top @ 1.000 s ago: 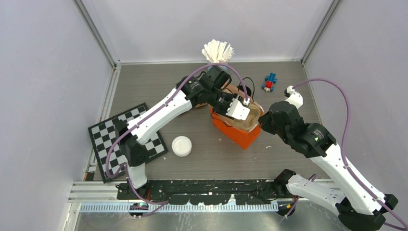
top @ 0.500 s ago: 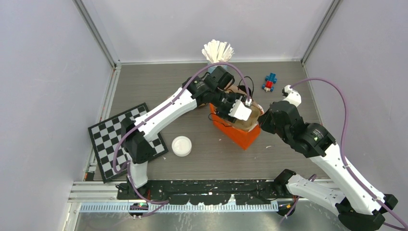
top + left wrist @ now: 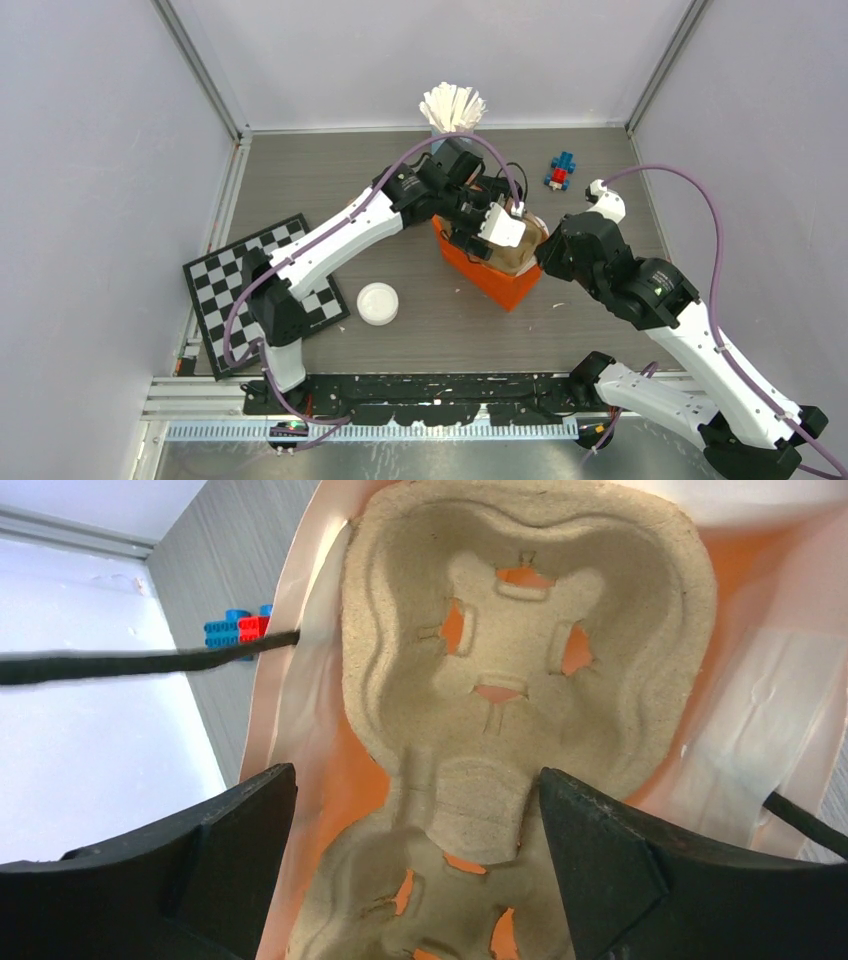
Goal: Pack the takeout coffee
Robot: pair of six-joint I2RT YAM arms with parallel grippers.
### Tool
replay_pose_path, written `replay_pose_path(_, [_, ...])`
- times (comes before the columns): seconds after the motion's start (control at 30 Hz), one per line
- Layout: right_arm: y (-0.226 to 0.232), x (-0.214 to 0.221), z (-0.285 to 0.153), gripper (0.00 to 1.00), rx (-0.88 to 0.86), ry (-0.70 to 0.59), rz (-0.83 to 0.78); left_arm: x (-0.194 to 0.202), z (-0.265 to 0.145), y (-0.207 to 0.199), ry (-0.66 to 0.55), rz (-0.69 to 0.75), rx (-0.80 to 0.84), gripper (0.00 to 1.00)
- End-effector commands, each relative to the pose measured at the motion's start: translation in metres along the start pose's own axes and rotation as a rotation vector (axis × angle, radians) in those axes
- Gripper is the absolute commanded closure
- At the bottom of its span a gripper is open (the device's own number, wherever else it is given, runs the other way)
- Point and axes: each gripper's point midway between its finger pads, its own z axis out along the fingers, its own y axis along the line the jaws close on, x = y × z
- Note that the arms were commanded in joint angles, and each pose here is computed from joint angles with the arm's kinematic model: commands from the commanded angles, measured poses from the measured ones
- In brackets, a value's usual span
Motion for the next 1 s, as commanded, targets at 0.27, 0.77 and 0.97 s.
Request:
replay_pose_path(0.27, [0.000,0.000,-0.007,0.99,-0.018,0.006,0.006,-0.030,-0.030,0.023,-0.068,0.009,-0.169,0.00])
replay_pose_path(0.77, [0.010,0.000,-0.031,1.00,-0.100,0.042,0.064,-0.062,-0.051,0.007,-0.180,-0.167,-0.104,0.00])
replay_pose_path(0.97, [0.011,0.015,-0.044,1.00,-0.159,0.108,0.122,-0.086,-0.070,0.001,-0.252,-0.332,-0.081,0.00])
